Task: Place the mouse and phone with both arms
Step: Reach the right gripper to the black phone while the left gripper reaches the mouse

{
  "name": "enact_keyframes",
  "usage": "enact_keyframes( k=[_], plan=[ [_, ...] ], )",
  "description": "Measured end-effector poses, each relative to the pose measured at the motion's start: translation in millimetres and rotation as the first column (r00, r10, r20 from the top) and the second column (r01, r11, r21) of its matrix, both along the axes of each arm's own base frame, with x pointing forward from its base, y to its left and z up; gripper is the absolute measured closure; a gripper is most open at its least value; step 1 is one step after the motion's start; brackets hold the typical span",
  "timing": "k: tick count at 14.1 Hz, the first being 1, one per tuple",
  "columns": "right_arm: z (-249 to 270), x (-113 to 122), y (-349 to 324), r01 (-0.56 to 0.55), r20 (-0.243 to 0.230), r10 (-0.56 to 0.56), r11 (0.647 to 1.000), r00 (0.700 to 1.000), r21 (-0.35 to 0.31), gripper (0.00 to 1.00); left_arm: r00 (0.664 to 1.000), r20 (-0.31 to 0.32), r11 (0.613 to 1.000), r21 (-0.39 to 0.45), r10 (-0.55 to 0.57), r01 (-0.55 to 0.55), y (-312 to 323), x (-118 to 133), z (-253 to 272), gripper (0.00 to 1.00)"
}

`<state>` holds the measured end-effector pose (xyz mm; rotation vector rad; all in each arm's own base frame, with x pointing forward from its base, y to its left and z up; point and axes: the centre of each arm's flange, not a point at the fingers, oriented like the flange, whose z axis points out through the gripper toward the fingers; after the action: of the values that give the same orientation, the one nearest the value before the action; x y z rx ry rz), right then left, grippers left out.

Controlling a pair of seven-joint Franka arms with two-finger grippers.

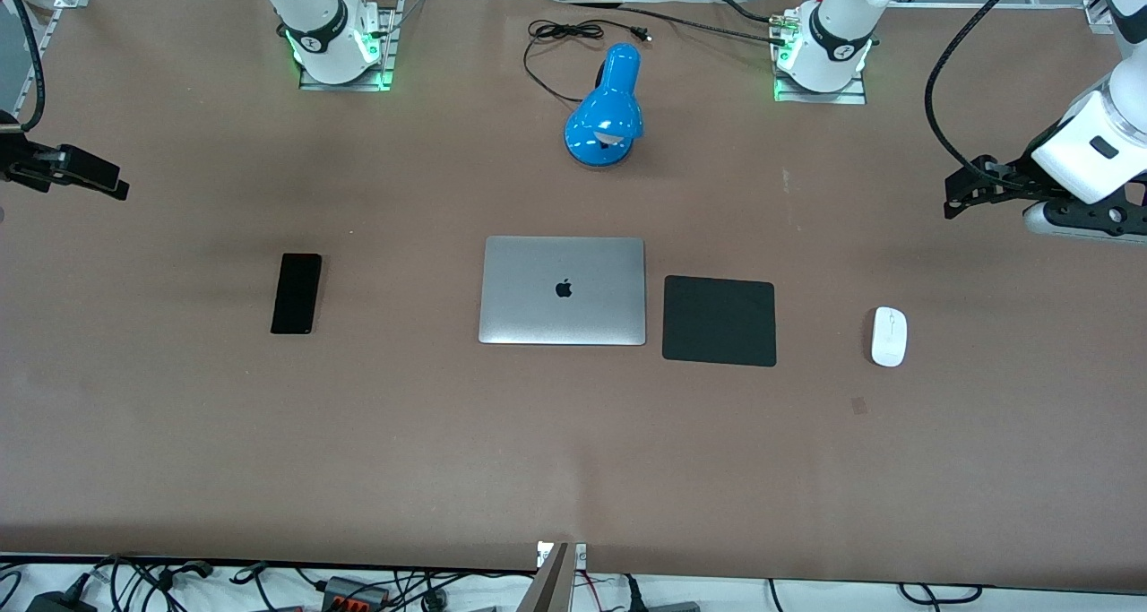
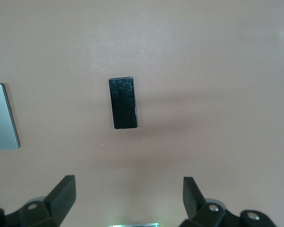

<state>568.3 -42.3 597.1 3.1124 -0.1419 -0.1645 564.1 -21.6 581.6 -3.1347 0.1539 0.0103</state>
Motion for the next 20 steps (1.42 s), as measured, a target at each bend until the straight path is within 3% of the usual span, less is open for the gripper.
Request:
enact_keyframes(
  k=[6, 11, 17, 20],
  plan=[
    [-3, 0, -2, 0.002, -0.001, -0.002, 1.000, 1.000, 0.000, 0.00, 1.000, -0.001, 1.000, 0.000, 0.001, -0.001, 0, 0, 0, 0.00],
    [-47, 5, -1, -0.004, -0.029, 0.004, 1.000, 1.000, 0.002, 0.00, 0.995, -0.100, 1.000, 0.003, 0.016, -0.016, 5, 10, -2, 0.00],
    [-227, 9, 4, -0.023, 0.042, 0.022, 1.000, 0.999, 0.003, 0.00, 0.973, -0.226, 0.998, 0.024, 0.056, -0.052, 31, 43, -84, 0.00],
    [-320, -8, 8, -0.031, 0.065, 0.031, 0.999, 0.997, 0.008, 0.00, 0.974, -0.223, 0.999, 0.034, 0.048, -0.041, 45, 72, -152, 0.00]
  ],
)
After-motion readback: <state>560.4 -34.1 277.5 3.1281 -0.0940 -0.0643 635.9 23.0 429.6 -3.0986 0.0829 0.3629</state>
